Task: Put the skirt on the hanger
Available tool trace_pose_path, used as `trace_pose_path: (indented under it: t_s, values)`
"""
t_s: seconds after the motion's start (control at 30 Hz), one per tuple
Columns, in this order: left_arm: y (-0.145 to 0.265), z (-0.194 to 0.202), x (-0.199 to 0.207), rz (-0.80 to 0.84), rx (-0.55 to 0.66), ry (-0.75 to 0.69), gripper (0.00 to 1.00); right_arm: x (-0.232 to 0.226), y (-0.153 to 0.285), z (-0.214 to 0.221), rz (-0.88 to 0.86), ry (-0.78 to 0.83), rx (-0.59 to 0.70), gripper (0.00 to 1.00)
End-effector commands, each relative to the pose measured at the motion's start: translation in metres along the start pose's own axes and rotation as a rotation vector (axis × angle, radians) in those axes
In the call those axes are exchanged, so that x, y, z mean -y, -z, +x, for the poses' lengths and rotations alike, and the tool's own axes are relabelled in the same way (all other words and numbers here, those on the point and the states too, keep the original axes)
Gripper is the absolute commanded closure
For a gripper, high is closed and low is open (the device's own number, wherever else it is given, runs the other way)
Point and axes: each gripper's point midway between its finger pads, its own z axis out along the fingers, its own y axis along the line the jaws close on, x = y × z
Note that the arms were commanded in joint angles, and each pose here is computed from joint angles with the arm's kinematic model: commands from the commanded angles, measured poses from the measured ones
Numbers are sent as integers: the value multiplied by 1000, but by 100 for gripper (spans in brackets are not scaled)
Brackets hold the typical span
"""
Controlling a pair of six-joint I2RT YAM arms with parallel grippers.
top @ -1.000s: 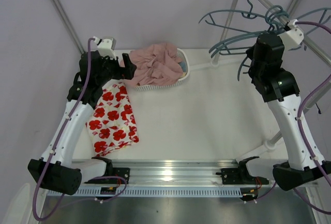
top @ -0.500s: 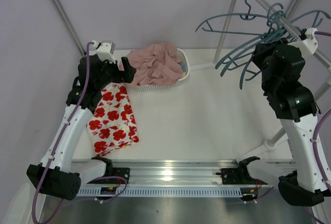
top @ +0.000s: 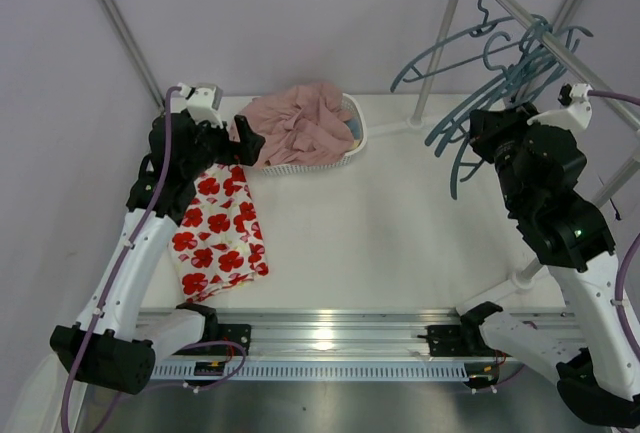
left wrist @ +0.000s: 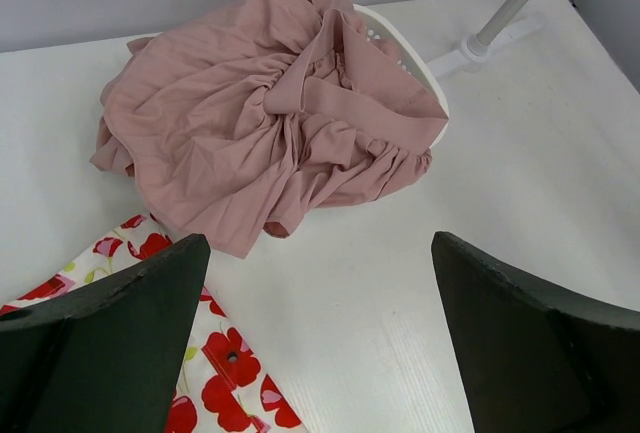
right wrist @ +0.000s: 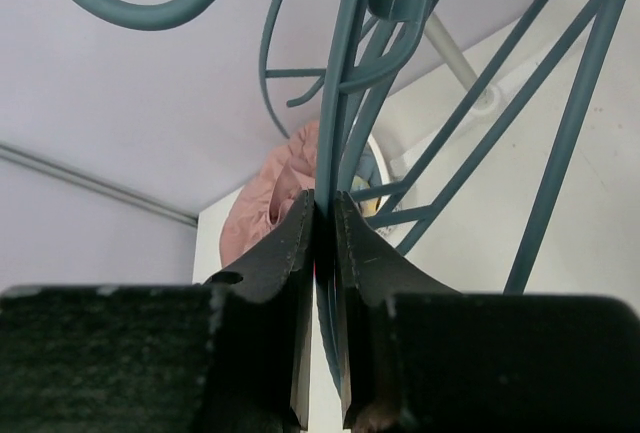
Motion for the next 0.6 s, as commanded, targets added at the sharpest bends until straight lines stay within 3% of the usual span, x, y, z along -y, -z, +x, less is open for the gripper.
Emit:
trace_pose_path:
  t_s: [0.0, 0.37, 0.57]
  values:
    - [6, -13, 3, 16, 53, 9, 0, -6, 9, -11, -36, -41, 58, 100]
    - [1, -2, 5, 33, 24, 25, 0, 7, 27, 37, -12, -103, 66, 100]
    - [-2, 5, 4, 34, 1, 31, 1, 18, 39, 39, 100, -79, 172, 100]
